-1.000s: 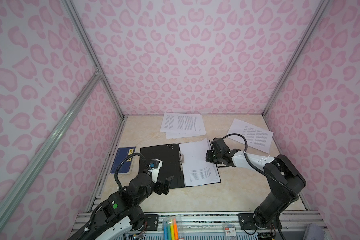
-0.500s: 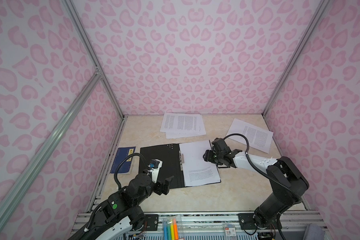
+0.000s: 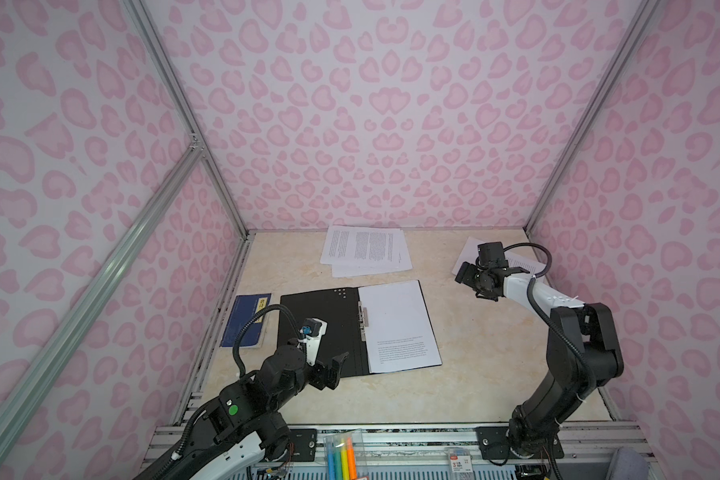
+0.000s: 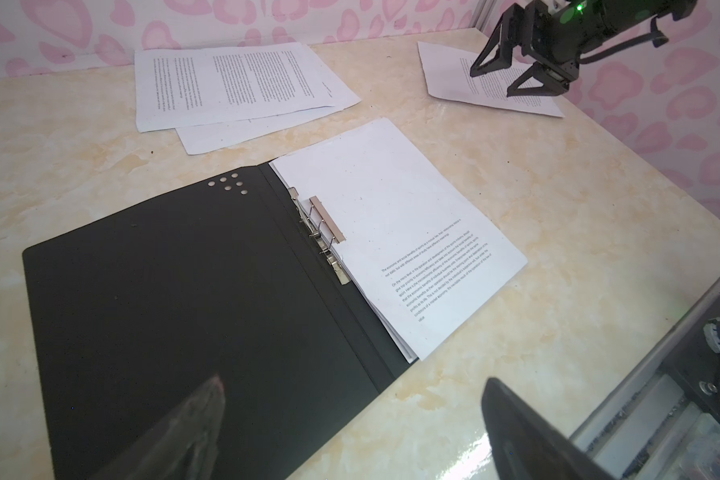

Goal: Put the files into the folder
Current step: 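Open the right gripper and move it to the loose text sheet farther out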

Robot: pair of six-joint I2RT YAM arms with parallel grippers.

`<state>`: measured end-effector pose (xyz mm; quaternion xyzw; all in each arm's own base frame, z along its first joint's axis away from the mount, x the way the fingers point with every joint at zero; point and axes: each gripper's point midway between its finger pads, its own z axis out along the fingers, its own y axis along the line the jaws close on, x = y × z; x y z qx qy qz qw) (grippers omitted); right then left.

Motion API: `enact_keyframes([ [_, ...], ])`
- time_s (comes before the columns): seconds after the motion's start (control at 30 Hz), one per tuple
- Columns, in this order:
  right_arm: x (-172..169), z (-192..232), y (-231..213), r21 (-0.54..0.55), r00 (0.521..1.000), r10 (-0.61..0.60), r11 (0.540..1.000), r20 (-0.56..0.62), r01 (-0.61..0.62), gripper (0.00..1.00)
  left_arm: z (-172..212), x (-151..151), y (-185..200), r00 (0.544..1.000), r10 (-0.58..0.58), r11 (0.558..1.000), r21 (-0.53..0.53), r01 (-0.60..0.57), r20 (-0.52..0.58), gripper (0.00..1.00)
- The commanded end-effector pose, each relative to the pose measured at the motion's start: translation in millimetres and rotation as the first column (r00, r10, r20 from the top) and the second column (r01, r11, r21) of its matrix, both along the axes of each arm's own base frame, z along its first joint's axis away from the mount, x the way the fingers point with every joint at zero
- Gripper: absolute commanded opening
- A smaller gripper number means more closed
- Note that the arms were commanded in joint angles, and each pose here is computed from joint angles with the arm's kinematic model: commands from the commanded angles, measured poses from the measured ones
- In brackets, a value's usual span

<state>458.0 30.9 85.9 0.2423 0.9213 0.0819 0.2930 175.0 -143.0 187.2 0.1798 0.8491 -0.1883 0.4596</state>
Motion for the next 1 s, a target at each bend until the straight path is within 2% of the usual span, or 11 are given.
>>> enact_keyframes([
  [0.0,14.6,-19.3,-20.2,-0.006,0.998,-0.029,1.0,-0.051,0.029,0.84,1.5,1.9,0.7,1.0,0.007,1.0,0.002,-0.007,0.01,0.98],
  [0.17,56.0,-40.9,-16.3,0.053,0.998,0.0,0.999,-0.064,0.004,0.82,1.2,2.3,1.9,1.0,0.014,1.0,0.002,-0.014,0.011,0.98],
  [0.23,72.6,-37.5,-9.9,0.071,0.999,0.018,0.997,-0.042,-0.015,0.81,0.5,2.4,1.8,1.0,0.014,1.0,0.005,-0.015,0.009,0.97],
  [0.33,77.3,-42.0,-1.7,0.072,0.998,0.03,0.997,-0.058,-0.026,0.79,-0.2,2.6,1.8,1.0,0.016,1.0,0.008,-0.016,0.005,0.98],
  [0.47,66.2,-55.1,6.4,0.106,0.995,0.043,0.994,-0.093,-0.033,0.78,0.7,2.5,2.1,1.0,0.017,1.0,0.005,-0.017,0.008,0.98],
  [0.57,51.6,-60.6,9.9,0.121,0.991,0.064,0.991,-0.117,-0.049,0.76,1.5,2.0,1.5,1.0,0.013,1.0,0.0,-0.013,0.009,0.98],
  [0.73,-2.8,-72.5,12.6,0.179,0.984,0.089,0.982,-0.156,-0.06,0.76,2.3,0.9,-0.3,1.0,0.001,1.0,-0.007,-0.001,0.009,0.98],
  [0.87,-62.1,-67.6,10.3,0.248,0.985,0.072,0.968,-0.156,-0.031,0.75,6.1,-0.5,-1.6,1.0,-0.01,1.0,-0.022,0.01,0.018,0.98],
  [0.97,-111.2,-60.9,-6.3,0.293,0.99,0.01,0.955,-0.143,0.033,0.76,9.6,-1.6,-2.1,0.999,-0.015,0.999,-0.038,0.016,0.028,0.98],
])
